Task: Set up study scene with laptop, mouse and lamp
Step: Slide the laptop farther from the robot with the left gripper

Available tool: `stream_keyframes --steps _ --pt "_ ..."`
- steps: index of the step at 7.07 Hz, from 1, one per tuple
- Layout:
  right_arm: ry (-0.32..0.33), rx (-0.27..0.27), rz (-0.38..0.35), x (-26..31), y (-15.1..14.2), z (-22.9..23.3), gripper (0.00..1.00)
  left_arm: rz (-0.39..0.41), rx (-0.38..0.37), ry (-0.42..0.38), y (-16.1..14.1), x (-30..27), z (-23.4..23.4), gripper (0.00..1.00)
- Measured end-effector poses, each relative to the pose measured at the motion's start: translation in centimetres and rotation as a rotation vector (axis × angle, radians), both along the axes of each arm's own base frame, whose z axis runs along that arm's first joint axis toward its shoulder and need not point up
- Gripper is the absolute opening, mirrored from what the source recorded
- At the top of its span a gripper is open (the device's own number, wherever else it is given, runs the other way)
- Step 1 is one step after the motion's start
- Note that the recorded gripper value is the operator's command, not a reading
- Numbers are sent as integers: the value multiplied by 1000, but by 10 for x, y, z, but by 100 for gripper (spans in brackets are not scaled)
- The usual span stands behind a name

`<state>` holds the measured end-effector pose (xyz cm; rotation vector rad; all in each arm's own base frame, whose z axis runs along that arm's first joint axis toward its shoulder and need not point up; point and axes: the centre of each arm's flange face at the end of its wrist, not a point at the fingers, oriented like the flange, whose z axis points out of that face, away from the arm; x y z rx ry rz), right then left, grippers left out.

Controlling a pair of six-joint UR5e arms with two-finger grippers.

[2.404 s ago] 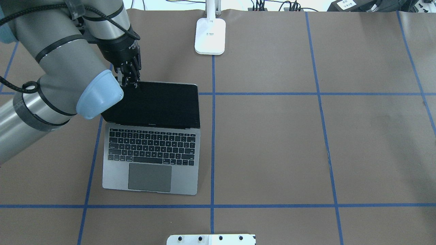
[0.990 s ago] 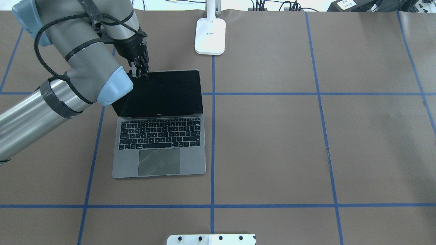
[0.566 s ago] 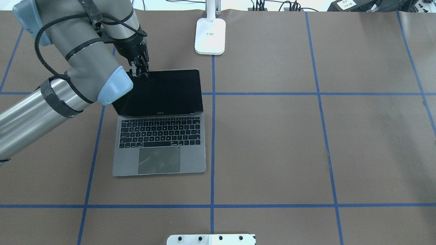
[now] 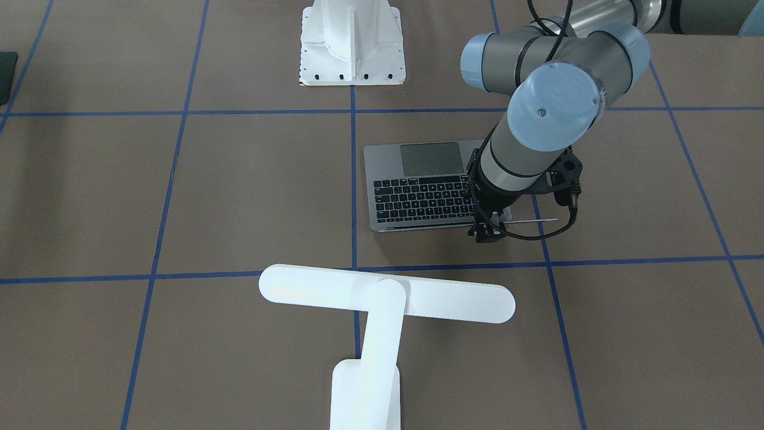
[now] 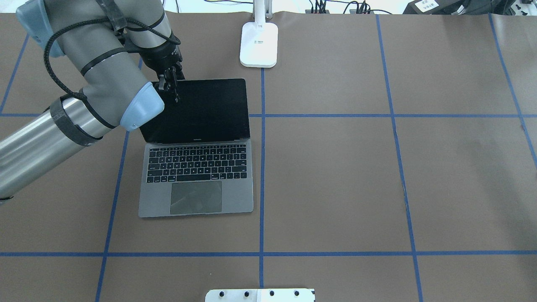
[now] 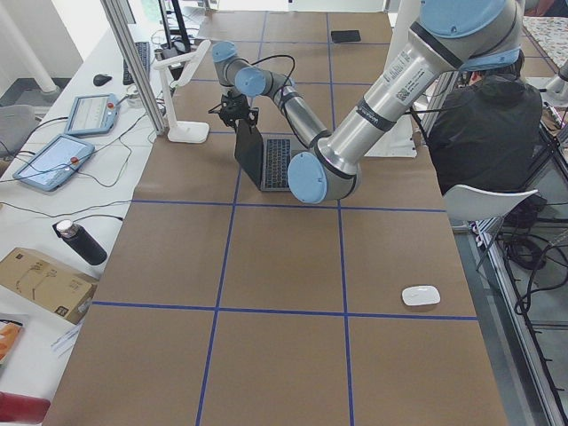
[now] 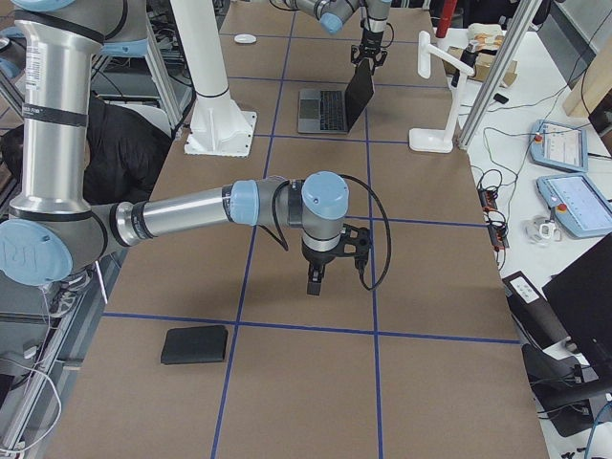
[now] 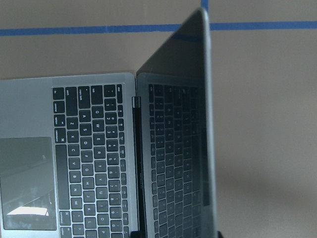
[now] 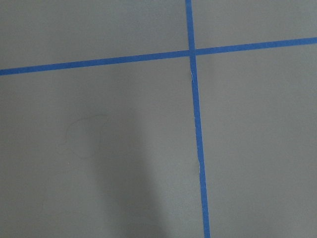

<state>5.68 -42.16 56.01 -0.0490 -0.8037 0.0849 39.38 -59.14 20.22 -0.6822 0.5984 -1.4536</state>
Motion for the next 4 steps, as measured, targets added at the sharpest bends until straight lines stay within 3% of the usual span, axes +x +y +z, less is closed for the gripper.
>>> stream_keyframes --steps 2,4 --pt "-3 1 1 0 -1 -1 100 -37 51 -26 -1 -10 -6 100" --pt "-4 1 2 0 -1 -2 100 -46 154 -57 -6 -37 -7 100"
